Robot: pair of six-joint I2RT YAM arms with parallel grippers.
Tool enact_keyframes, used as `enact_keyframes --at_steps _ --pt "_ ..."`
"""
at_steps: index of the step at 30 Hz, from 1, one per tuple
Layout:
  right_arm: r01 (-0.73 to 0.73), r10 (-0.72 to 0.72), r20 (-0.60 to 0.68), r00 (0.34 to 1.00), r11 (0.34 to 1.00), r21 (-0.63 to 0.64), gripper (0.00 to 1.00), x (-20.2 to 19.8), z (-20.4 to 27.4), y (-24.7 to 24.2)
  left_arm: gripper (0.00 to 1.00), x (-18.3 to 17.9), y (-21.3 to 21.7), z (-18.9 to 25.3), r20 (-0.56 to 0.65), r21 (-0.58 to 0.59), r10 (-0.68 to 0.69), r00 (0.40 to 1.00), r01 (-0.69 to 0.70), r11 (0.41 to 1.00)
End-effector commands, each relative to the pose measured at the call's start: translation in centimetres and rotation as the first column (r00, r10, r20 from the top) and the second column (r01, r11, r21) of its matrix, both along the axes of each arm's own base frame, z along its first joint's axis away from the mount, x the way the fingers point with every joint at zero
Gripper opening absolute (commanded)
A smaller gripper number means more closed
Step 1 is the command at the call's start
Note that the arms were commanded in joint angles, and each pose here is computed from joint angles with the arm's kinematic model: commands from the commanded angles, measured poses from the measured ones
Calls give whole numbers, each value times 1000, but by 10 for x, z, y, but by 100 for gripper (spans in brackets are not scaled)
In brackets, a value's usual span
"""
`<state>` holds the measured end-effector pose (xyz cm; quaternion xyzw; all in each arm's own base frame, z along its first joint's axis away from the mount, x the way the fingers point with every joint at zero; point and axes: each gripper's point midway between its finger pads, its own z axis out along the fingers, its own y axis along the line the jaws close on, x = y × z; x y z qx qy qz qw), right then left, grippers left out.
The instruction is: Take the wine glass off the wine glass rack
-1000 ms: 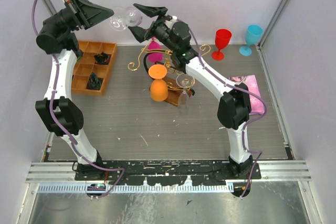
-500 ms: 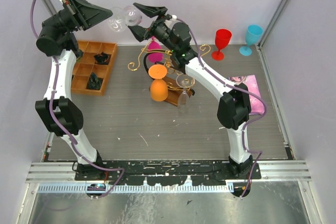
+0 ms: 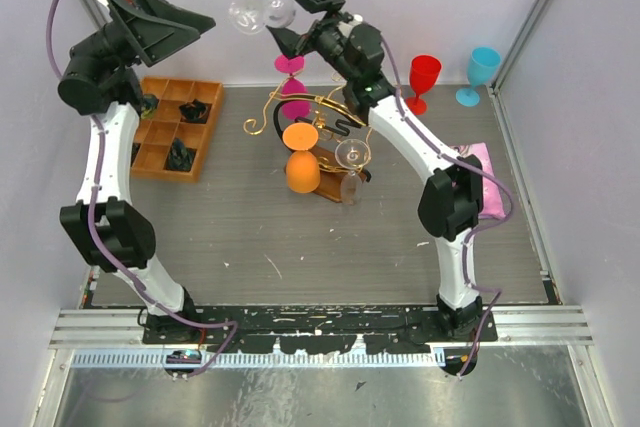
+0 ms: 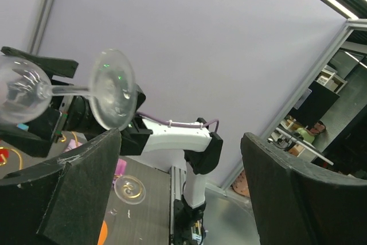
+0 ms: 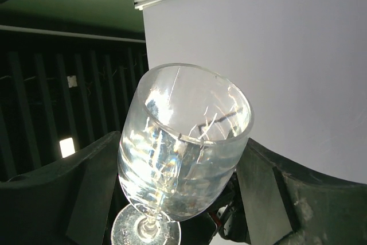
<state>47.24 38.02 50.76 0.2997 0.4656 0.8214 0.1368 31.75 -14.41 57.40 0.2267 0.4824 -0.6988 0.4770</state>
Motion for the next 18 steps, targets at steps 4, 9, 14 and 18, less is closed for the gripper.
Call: enact_keyframes --at_steps 4,9,14,18 --pt "228 -208 161 965 967 -115 51 -2 55 -131 92 -12 4 -1 -7 56 62 998 -62 997" --pt "432 -368 238 899 834 -344 51 8 40 -248 92 -13 6 -9 -52 75 70 996 -66 995" --pt "601 -512 321 797 615 -511 51 4 27 -345 91 -10 7 -18 -113 83 72 991 -63 995" --pt "632 -554 363 749 436 -640 51 5 0 -397 90 -9 8 -30 -155 96 87 984 -73 993"
